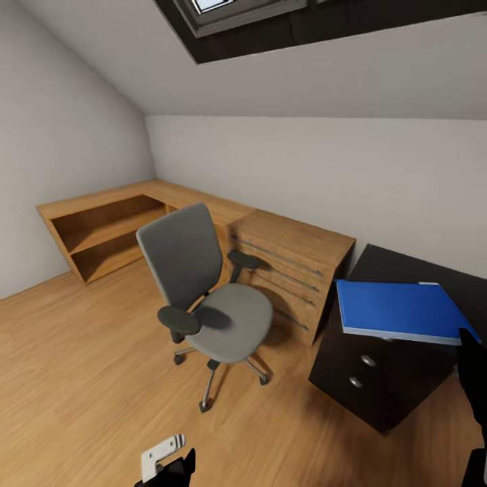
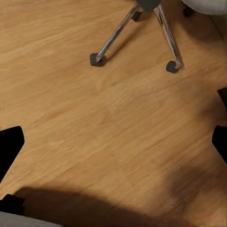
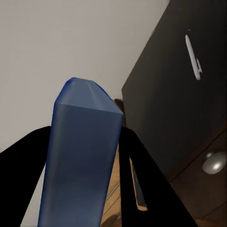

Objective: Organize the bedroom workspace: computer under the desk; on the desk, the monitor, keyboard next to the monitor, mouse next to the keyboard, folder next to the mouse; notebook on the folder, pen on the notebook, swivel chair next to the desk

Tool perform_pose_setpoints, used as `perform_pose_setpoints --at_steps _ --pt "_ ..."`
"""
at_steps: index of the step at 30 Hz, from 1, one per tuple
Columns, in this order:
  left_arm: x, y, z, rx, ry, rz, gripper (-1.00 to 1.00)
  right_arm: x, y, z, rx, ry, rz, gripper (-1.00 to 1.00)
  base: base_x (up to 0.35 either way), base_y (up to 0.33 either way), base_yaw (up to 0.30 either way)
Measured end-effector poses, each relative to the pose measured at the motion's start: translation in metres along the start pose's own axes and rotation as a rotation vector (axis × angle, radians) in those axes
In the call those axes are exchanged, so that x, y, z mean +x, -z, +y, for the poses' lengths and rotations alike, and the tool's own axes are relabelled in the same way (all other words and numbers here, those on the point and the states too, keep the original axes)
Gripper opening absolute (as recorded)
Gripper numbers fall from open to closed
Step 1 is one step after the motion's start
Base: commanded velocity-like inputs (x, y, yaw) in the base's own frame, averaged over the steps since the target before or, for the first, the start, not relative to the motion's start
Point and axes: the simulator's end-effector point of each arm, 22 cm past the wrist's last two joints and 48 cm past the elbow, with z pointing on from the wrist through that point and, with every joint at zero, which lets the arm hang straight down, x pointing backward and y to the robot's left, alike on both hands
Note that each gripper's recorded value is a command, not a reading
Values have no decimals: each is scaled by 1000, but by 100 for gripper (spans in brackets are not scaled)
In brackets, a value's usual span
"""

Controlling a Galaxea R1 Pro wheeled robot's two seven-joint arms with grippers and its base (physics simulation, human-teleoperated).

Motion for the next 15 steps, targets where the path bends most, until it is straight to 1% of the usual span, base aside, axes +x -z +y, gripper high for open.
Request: perform_pose_setpoints --at_steps 11,13,15 --pt "9 9 4 -18 -13 42 100 -11 2 12 6 1 -8 -100 0 0 -270" --pt "14 9 7 -25 -17 56 100 -15 3 13 10 0 -13 -100 0 0 -270" --pt "32 6 20 -53 -32 101 100 -17 4 15 12 -1 -15 -100 0 0 -270"
